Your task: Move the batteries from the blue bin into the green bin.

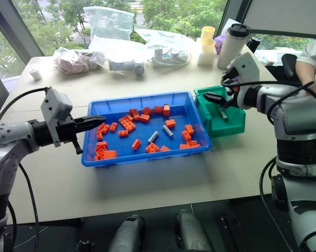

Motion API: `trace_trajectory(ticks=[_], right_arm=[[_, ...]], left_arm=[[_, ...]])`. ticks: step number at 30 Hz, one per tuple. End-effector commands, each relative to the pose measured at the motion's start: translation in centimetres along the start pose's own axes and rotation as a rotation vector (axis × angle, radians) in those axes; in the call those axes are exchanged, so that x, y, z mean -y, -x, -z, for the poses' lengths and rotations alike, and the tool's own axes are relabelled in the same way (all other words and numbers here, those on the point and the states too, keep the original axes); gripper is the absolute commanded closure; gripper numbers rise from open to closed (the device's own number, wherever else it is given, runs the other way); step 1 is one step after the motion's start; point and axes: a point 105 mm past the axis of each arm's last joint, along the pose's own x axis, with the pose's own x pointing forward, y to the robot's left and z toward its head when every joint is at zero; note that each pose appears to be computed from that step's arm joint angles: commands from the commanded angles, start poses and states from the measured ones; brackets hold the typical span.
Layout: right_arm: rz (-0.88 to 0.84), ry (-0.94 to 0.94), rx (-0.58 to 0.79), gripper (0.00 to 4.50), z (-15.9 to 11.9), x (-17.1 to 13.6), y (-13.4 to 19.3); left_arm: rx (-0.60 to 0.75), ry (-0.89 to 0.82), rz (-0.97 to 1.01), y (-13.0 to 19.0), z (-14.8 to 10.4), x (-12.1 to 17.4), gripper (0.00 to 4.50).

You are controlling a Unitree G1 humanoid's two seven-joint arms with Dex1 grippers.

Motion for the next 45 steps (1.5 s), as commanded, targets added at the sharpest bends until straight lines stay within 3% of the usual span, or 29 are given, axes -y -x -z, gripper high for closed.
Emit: trace_trajectory(ticks=[1,7,14,19,30,45], right_arm=[[-0.168,0.011,0.032,0.06,-1.5,-5.0,-1.1],[-0.231,-0.029,-0.047,0.06,1.3,-8.5,-3.4],[-0.485,0.241,-0.099,0.06,4.9,-12.3,-4.3],[-0.56,0.466,-0.128,0.06,7.0,-12.2,-5.4],[-0.525,0.538,-0.099,0.06,7.0,-10.4,-8.0],[-0.725,0.645,-0.123,0.06,7.1,-11.9,-9.7]], left_arm=[[0.024,-0.043,-0.017,0.2,-1.0,-0.3,4.5],[0.027,-0.04,-0.021,0.2,-1.0,-0.1,4.5],[0.028,-0.027,-0.032,0.4,-0.8,0.3,4.5],[0.034,-0.022,-0.033,0.2,-0.8,0.5,4.5],[0.038,-0.005,-0.052,0.4,-0.6,1.0,4.5],[0.041,-0.008,-0.063,0.4,-0.7,1.0,4.5]])
